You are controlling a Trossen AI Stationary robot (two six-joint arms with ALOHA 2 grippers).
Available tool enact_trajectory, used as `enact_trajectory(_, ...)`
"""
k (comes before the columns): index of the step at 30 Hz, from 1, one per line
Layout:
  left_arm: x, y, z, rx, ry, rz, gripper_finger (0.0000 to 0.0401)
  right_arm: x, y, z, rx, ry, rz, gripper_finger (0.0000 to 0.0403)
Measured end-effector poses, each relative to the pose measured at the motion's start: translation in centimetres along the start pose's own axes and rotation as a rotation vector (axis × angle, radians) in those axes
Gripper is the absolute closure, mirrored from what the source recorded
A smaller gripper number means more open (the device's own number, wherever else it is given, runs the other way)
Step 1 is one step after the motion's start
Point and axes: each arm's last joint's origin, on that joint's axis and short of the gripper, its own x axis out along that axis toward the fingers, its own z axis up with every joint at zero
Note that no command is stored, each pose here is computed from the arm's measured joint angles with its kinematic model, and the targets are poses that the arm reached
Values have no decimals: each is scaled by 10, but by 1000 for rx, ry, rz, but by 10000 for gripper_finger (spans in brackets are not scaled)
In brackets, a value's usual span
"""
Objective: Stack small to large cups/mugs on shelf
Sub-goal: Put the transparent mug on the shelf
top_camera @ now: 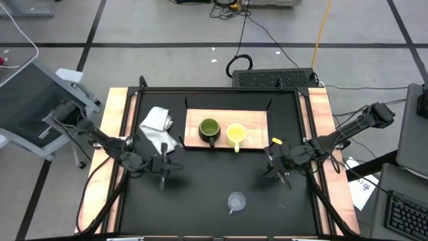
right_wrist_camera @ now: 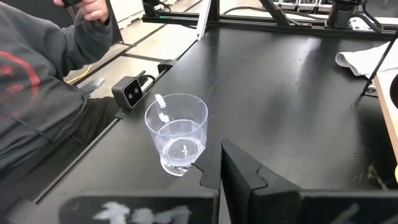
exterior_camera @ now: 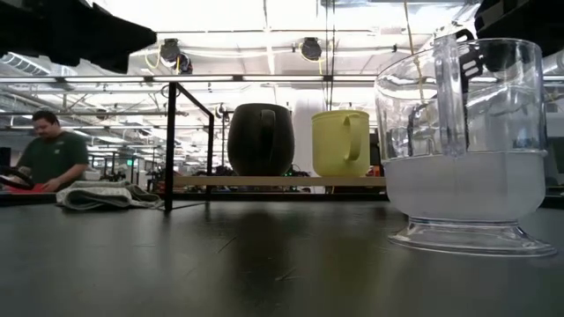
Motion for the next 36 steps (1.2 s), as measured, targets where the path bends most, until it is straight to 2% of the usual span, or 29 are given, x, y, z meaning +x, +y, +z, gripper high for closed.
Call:
enact_trajectory(5,-11,8,4,38,49,81,361,0,0,0,10,1,0,403)
enact_trajectory(9,-21,16,11,20,47,81,361,0,0,0,8,1,0,403)
enact_trajectory(16,-33,22,19,21,13,18,361,0,0,0,-11,-1,0,403)
enact_trajectory(36,-45,45,22,-24,22,98,361,0,0,1,-16,-6,1,403)
